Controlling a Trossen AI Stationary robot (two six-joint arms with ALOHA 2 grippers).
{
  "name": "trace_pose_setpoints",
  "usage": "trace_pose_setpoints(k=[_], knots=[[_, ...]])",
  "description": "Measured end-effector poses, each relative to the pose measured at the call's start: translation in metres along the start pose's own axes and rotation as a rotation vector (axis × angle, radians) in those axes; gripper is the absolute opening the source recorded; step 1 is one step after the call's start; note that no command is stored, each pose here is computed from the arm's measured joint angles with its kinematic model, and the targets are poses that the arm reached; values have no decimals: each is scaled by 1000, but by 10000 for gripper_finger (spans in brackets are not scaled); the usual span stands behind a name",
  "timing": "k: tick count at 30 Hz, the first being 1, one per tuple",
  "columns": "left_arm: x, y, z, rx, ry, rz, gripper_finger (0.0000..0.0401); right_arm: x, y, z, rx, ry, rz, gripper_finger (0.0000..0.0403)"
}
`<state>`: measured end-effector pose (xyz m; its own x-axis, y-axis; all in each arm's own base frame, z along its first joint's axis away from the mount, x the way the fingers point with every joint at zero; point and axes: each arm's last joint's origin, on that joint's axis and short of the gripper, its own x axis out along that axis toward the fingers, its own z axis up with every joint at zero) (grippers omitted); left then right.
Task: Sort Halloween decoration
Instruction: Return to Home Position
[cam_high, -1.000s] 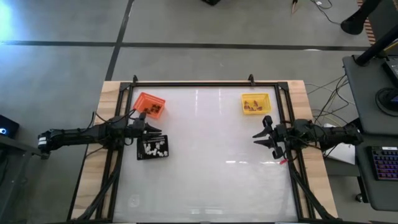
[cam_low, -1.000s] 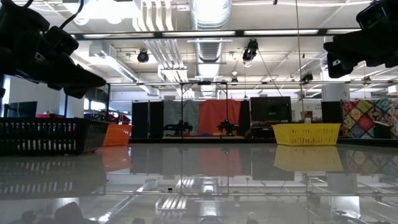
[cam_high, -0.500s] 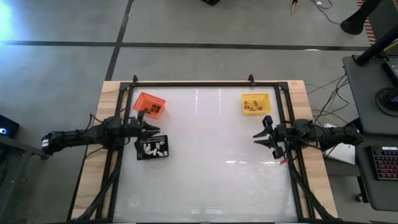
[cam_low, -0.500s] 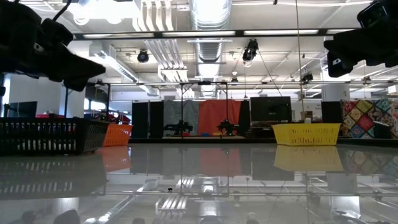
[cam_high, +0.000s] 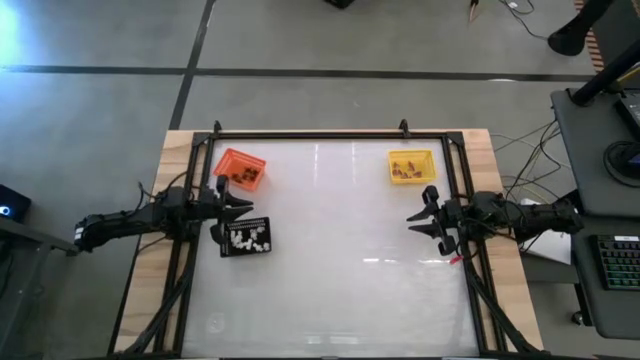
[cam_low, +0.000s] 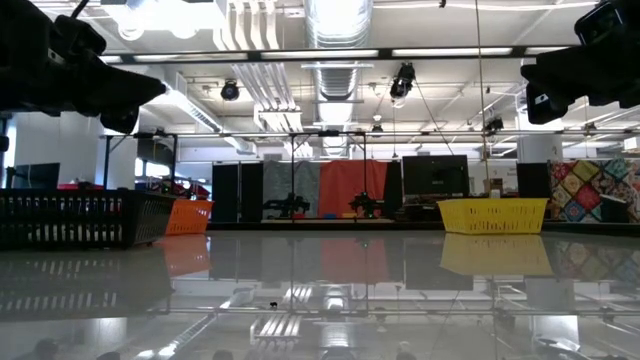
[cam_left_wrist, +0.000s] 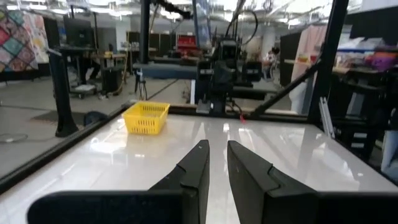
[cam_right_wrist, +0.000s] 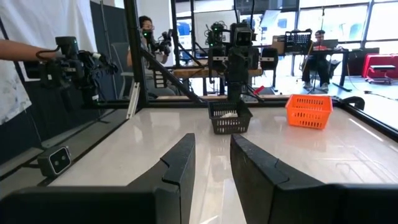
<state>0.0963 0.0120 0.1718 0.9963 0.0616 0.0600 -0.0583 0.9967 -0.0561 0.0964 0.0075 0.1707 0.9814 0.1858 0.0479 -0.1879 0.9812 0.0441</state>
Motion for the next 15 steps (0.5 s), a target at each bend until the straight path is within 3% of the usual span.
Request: trace_pose_setpoints(k=[15], knots=[[1,0,-1,-1,11,1,40,2,0,-2,4,27,-2,91]])
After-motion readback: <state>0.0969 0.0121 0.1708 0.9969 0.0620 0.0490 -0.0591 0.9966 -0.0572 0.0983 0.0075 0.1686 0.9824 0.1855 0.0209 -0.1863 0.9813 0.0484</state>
